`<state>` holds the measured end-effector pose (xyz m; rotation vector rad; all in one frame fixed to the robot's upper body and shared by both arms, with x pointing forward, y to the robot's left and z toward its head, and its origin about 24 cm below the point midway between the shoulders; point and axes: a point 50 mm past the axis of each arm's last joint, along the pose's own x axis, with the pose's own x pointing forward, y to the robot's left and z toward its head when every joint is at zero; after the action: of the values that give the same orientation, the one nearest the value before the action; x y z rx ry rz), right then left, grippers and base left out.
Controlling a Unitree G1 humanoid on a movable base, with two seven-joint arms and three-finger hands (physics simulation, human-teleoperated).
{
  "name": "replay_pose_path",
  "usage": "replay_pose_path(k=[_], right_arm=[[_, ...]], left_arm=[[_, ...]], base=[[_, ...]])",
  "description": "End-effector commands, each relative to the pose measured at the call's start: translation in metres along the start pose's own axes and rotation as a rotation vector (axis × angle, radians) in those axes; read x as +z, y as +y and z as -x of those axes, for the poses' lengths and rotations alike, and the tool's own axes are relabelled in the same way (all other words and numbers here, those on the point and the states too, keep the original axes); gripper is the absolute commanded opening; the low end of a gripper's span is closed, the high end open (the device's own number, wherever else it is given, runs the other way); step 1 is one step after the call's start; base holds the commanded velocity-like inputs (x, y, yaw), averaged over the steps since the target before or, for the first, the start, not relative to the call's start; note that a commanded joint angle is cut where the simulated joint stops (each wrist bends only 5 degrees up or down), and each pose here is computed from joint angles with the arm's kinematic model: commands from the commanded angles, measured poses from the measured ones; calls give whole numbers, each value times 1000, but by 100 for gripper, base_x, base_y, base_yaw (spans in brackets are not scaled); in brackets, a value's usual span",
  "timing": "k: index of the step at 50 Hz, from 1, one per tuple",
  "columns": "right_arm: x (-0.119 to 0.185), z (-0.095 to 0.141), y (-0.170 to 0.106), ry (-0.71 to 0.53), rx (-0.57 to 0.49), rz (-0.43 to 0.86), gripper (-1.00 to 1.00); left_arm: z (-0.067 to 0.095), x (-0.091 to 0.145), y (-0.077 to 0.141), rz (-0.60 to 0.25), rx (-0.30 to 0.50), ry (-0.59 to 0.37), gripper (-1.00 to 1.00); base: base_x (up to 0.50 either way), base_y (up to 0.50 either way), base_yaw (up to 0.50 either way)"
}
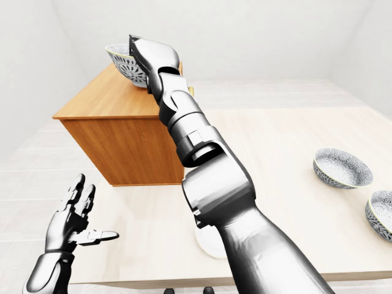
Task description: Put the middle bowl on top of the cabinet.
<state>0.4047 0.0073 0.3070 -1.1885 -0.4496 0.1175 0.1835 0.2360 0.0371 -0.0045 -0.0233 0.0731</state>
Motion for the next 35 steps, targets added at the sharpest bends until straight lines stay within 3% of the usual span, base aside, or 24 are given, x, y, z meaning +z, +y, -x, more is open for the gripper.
replay_pose_path(k=[1, 17, 35], right_arm=[[3, 0, -5, -14, -32, 95, -100], [5, 0, -6, -21, -34, 99, -100], [5, 0, -2, -18, -25, 90, -74]], left_arm=[[1, 2, 0, -5, 1, -9, 100], [1, 5, 1, -9, 7, -18, 100], [0, 1, 1, -6, 5, -1, 100]], base=[[0, 0, 0], [0, 0, 0], [0, 0, 0]])
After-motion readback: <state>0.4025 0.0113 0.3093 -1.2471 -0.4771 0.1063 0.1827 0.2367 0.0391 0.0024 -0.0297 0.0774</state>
